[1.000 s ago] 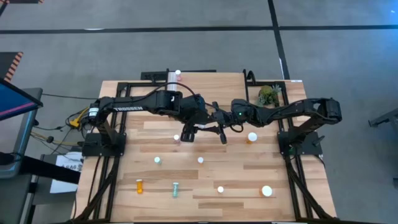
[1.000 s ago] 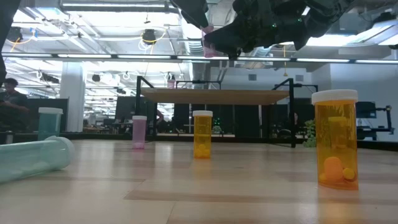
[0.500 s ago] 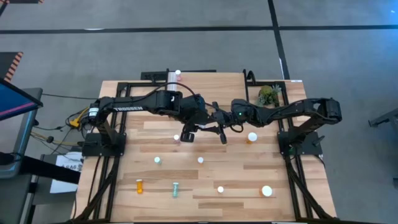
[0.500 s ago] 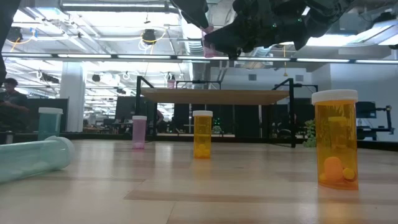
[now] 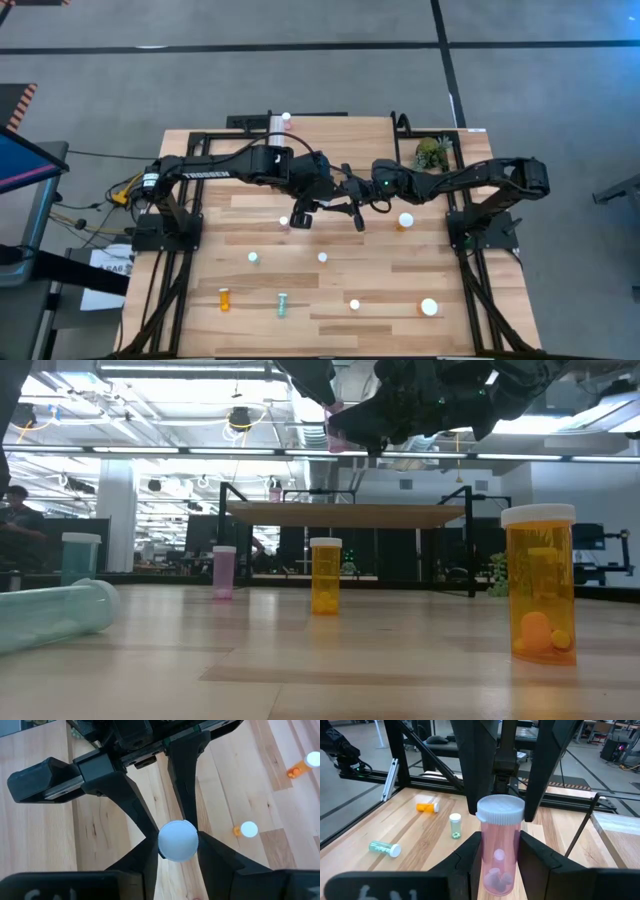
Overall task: Pick and place medicine bottles onto shelf by color
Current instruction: Put the right pink pill bottle on the shelf aligned with the other pink pill bottle
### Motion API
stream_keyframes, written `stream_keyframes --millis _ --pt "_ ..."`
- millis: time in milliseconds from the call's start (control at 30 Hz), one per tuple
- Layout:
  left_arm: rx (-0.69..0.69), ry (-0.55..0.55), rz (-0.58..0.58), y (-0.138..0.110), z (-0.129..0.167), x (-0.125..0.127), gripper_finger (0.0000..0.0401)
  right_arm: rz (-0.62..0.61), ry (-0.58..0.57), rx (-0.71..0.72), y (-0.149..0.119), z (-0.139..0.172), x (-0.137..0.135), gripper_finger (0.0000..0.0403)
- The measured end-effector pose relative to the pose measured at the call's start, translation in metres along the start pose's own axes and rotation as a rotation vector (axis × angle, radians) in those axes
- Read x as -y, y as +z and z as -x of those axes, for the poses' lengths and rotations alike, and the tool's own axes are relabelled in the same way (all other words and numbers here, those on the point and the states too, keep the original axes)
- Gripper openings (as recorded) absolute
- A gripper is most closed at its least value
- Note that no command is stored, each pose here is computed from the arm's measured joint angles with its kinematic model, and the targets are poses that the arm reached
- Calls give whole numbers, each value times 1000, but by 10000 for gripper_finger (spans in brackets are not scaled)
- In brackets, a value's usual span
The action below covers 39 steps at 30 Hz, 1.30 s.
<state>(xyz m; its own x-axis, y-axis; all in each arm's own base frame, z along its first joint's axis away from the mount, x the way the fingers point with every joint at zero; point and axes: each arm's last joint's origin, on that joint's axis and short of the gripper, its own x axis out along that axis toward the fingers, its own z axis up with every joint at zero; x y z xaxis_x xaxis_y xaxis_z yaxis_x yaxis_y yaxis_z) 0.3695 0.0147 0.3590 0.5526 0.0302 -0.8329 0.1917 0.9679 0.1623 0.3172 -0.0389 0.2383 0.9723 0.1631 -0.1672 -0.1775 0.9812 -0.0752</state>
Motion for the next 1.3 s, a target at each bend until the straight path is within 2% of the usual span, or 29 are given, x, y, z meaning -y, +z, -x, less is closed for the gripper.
stream_keyframes --millis 500,967,1100,1300 --pt "-26 7 -10 -2 0 0 97 -34 -3 -12 -1 0 1 132" --pt "-102 44 -12 -9 1 0 98 -54 -49 -62 -6 1 2 236" --pt "-180 89 -2 -18 2 -10 98 -62 -58 -85 -8 2 5 241" --pt "-247 119 74 -34 4 -40 98 -66 -77 -94 -10 4 11 240"
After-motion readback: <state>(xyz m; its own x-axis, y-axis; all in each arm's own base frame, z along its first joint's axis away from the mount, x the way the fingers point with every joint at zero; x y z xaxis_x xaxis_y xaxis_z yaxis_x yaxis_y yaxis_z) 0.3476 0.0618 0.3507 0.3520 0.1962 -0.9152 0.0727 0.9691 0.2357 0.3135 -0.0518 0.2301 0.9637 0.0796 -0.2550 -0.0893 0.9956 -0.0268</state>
